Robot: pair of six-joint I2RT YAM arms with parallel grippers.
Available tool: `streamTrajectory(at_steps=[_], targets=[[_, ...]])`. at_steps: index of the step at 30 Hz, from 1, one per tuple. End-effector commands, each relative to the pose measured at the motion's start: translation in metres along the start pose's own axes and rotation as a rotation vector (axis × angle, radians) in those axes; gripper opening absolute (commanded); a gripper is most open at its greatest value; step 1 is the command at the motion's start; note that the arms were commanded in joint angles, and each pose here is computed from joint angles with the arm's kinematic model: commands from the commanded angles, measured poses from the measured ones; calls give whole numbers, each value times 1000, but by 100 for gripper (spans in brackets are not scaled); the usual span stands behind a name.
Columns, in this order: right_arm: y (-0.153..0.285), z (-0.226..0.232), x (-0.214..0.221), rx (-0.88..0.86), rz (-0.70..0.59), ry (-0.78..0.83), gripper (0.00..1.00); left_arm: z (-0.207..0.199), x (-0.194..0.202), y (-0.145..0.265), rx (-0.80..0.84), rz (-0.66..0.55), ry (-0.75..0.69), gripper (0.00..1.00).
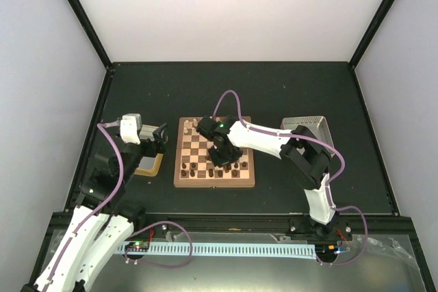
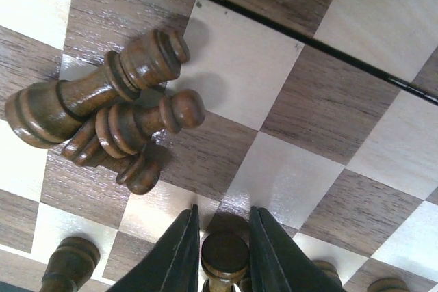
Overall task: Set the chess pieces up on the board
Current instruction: Pick up the chess piece from the chessboard, then place the chess piece on the chessboard.
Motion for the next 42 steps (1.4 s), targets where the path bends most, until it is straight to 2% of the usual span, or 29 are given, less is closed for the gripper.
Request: streamTrajectory(at_steps=[1,6,15,21,32,36,42], targets=[[-3,3,1,9,13,22,20,2,-2,-1,-8,-8,-9,96],[-1,5,-4,5,-2,23,11,2,-2,-1,-8,-8,-9,96],[8,10,-18,-17,-67,9,10,3,-2,-1,-12,-6,-9,96],[27,18,-39,-70,-199,-50,10,2,-1,-2,-4,0,-8,96],[70,11,-61,-252,-424,-304,10,-27,12,-14,189,80,-38,96],[82,9,-59,-363,-448,-421,10,-38,26,-19,267,148,-37,94],[93,14,-50,-610,-421,-591,10,-51,62,-29,353,279,119,84]])
Point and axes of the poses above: each gripper's point midway between its finger pads, its own y axis back along the fingers, its own z axis along the line the jaws close on, x = y × z, the point moved 2 cm from there along y, back along the fingers, and after that the axes turned 1 degree about y, right-handed, at the moved point
